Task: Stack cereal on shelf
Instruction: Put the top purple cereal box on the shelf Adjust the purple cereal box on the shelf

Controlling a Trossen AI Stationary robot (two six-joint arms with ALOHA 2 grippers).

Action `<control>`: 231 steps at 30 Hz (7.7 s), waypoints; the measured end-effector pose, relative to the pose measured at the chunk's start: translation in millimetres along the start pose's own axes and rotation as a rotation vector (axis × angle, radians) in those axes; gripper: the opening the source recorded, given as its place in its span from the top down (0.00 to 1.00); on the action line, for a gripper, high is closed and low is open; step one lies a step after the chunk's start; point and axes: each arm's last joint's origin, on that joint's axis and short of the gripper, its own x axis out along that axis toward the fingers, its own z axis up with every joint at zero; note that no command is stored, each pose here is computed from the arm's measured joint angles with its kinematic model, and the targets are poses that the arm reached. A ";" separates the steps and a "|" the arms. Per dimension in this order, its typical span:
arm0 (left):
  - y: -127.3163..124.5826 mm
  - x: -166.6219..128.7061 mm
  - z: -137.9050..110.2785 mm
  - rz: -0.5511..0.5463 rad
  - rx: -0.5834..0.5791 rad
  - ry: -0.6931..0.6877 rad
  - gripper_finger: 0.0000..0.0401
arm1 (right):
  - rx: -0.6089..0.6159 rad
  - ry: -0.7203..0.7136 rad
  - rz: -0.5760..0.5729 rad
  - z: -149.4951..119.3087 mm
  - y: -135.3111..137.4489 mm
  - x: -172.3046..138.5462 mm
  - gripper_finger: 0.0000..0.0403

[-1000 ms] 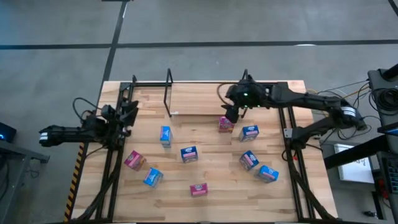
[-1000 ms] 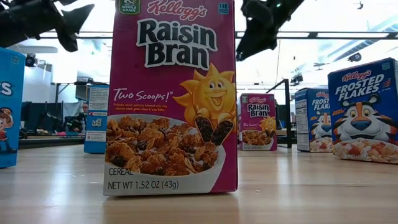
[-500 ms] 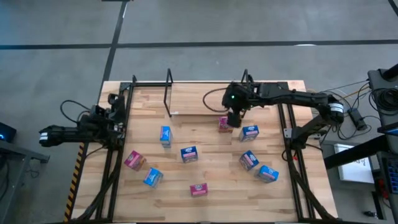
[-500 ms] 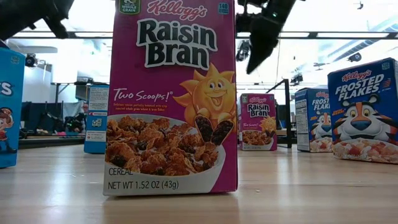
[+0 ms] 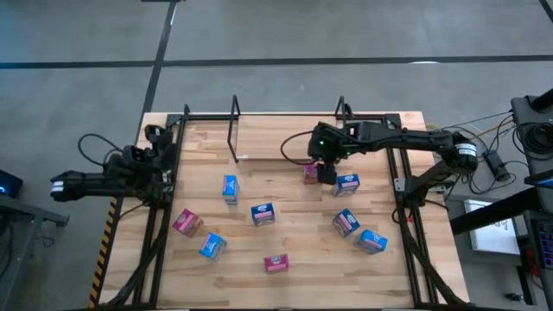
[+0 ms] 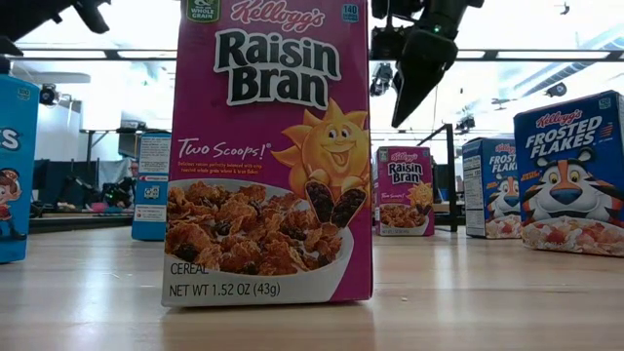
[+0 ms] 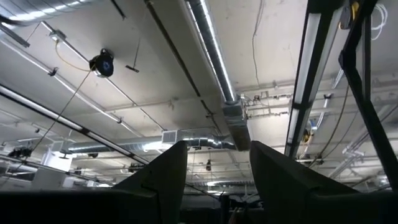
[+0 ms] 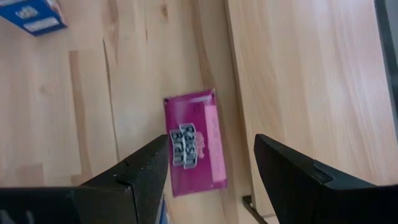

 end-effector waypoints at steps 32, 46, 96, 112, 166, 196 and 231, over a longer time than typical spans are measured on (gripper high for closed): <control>-2.6 11.2 -2.0 -0.008 0.121 0.033 0.60 | -0.023 0.144 0.006 5.6 2.1 25.2 0.20; -2.6 11.2 -2.3 -0.009 0.121 0.035 0.60 | -0.074 0.227 0.024 1.9 4.3 56.4 0.26; -2.2 10.8 -0.9 -0.006 0.124 0.027 0.60 | -0.204 0.146 -0.082 86.0 -117.7 19.5 0.58; -2.5 10.7 -1.9 -0.009 0.121 0.038 0.60 | -0.035 0.083 0.021 31.1 -204.8 2.2 0.58; -2.4 10.8 -1.3 -0.008 0.120 0.031 0.60 | 0.099 -0.002 -0.062 53.2 -129.1 -29.8 0.56; -3.5 10.7 -0.6 -0.050 0.118 0.016 0.60 | 0.042 0.252 -0.464 15.6 -114.8 66.9 0.98; -3.6 10.8 -1.0 -0.050 0.119 0.019 0.60 | 0.029 0.173 -0.371 22.7 -100.8 58.5 0.98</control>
